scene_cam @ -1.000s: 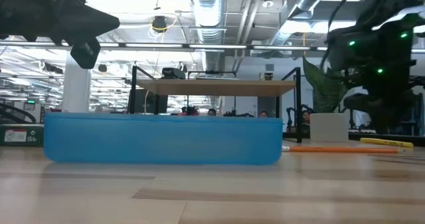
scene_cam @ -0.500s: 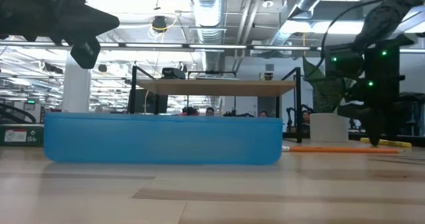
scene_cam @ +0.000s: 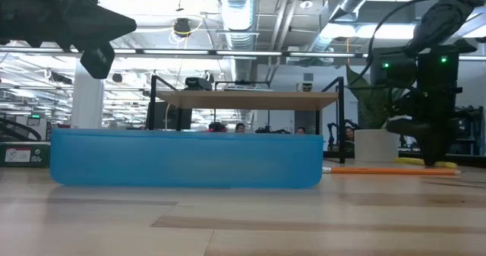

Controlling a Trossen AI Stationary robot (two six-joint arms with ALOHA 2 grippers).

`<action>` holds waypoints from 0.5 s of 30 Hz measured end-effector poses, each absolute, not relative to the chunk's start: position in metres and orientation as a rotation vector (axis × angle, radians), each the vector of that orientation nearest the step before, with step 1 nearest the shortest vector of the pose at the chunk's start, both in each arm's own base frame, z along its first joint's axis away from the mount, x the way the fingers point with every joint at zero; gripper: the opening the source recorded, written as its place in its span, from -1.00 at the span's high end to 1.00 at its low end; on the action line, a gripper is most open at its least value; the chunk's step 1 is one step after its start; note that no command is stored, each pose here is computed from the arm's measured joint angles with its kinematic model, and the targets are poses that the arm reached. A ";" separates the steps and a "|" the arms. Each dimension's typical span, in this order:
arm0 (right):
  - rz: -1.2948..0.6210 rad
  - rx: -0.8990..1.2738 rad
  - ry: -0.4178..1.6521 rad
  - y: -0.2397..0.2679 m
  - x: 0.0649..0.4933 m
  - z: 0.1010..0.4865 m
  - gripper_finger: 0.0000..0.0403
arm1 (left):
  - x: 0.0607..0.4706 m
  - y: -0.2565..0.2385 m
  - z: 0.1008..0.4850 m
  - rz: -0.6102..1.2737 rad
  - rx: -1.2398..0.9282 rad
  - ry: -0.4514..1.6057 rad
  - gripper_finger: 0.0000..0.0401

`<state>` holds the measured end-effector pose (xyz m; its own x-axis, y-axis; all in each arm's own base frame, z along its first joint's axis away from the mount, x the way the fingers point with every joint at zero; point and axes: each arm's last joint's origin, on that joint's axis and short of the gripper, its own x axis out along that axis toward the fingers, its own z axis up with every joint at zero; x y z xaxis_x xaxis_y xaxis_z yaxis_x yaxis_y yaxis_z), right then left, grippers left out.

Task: Pack school essentials
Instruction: Put the yellow pen into the blue supply box

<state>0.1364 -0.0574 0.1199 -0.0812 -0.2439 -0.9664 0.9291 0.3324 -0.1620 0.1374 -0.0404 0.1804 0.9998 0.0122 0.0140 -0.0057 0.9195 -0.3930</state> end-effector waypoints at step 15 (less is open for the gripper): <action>-0.916 0.648 1.292 -0.010 0.153 0.124 0.97 | 0.137 -0.040 0.180 0.010 -0.404 -0.016 1.00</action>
<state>0.1529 -0.0102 0.1243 0.0233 -0.2037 -0.9787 0.8561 0.5097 -0.0857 0.1374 -0.0404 0.1804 0.9998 0.0130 0.0140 -0.0064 0.9195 -0.3930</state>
